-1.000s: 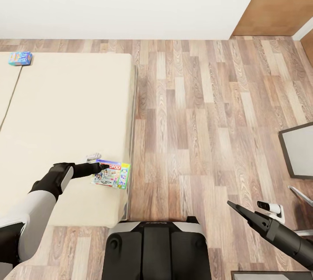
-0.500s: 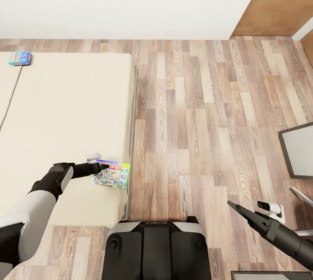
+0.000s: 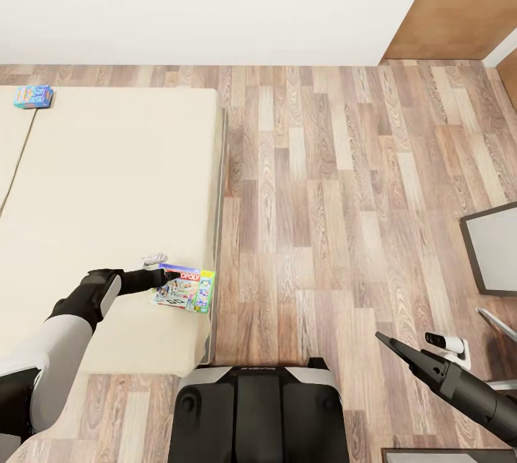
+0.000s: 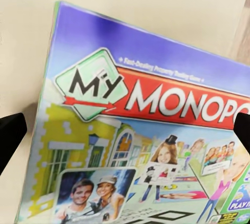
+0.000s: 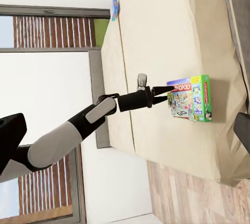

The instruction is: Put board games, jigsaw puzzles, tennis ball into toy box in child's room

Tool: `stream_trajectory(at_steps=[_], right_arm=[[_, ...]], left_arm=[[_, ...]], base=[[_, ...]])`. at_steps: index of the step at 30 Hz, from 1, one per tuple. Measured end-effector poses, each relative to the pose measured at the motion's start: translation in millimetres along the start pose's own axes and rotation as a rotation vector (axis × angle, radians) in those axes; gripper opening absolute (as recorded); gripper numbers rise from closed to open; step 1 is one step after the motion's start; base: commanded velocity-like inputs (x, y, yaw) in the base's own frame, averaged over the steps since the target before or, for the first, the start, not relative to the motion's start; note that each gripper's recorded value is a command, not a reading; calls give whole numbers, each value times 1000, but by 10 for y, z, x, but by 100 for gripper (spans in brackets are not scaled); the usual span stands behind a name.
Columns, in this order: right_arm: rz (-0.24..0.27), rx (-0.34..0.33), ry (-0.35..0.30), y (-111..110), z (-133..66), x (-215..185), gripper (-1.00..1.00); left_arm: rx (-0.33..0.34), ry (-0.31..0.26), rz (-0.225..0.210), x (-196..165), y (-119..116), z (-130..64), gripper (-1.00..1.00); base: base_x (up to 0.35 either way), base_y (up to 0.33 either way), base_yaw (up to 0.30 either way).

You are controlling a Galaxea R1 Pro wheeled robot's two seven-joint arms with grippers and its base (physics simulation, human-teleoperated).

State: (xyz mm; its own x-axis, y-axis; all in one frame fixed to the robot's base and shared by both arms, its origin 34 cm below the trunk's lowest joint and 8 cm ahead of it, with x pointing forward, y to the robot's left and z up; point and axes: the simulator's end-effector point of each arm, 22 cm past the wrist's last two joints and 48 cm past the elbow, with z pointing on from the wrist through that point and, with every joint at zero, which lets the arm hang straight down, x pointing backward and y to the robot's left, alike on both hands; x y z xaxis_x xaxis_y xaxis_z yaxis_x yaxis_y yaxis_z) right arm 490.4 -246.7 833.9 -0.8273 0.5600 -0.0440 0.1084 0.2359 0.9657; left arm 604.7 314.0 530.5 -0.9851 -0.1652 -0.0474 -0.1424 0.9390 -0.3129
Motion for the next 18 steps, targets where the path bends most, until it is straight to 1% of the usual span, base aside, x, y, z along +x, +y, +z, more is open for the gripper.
stream_trajectory(at_steps=[18], right_arm=[[0,0,-1,-1,-2,-3,100]], left_arm=[[-1,-1,0,-2,6,-3,100]], base=[[0,0,0]])
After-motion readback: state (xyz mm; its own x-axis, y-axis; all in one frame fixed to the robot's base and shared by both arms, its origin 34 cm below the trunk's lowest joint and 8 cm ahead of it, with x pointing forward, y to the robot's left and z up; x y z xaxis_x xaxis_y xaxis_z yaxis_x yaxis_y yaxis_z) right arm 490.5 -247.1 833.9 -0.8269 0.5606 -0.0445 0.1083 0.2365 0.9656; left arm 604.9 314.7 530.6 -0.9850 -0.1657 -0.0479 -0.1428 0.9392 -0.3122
